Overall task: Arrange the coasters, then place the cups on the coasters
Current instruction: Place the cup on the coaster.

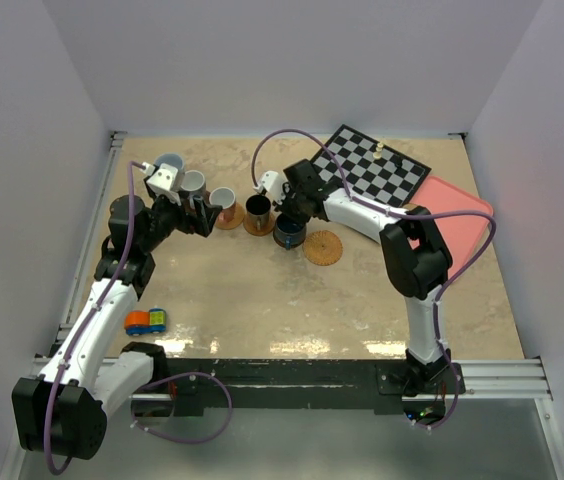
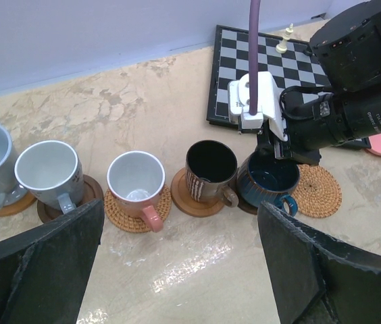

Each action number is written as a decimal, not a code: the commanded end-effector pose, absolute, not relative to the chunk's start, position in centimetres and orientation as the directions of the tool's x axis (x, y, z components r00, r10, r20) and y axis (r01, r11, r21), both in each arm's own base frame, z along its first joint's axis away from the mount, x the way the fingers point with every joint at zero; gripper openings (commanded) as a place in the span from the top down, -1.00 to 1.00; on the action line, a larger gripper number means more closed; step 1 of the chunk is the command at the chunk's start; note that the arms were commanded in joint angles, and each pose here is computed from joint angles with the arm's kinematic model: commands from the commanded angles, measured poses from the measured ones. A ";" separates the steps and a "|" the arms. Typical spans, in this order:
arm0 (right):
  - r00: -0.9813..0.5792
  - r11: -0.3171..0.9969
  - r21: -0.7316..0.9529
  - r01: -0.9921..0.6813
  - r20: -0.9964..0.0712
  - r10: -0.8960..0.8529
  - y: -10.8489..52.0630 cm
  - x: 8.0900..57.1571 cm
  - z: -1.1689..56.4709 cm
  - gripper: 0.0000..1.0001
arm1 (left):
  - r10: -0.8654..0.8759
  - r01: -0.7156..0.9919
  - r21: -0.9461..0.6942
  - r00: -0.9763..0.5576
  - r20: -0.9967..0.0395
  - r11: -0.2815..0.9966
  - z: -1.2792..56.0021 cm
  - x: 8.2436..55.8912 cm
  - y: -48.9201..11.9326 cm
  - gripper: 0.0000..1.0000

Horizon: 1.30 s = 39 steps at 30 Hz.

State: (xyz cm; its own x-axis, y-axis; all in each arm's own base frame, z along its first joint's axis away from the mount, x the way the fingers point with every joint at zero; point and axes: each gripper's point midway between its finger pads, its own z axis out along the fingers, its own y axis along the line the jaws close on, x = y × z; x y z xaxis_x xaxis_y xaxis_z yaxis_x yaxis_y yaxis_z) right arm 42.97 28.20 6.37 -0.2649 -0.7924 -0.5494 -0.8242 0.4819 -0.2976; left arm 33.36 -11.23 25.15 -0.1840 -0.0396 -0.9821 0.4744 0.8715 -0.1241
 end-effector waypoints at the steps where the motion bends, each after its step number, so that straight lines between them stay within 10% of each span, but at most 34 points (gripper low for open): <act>1: -0.208 0.492 -0.342 -0.801 -0.611 -0.764 28.9 44.2 9.6 1.00 | -0.055 0.489 -0.107 -0.120 -0.991 0.866 27.8 33.7 -11.3 -1.00; 16: -0.199 0.477 -0.362 -0.801 -0.591 -0.782 28.5 44.2 8.8 1.00 | -0.052 0.492 -0.109 -0.129 -0.990 0.863 27.5 33.8 -11.4 -1.00; 39: -0.220 0.510 -0.377 -0.773 -0.595 -0.773 28.2 44.6 9.2 0.20 | -0.051 0.497 -0.111 -0.132 -0.990 0.860 27.5 33.8 -11.5 -1.00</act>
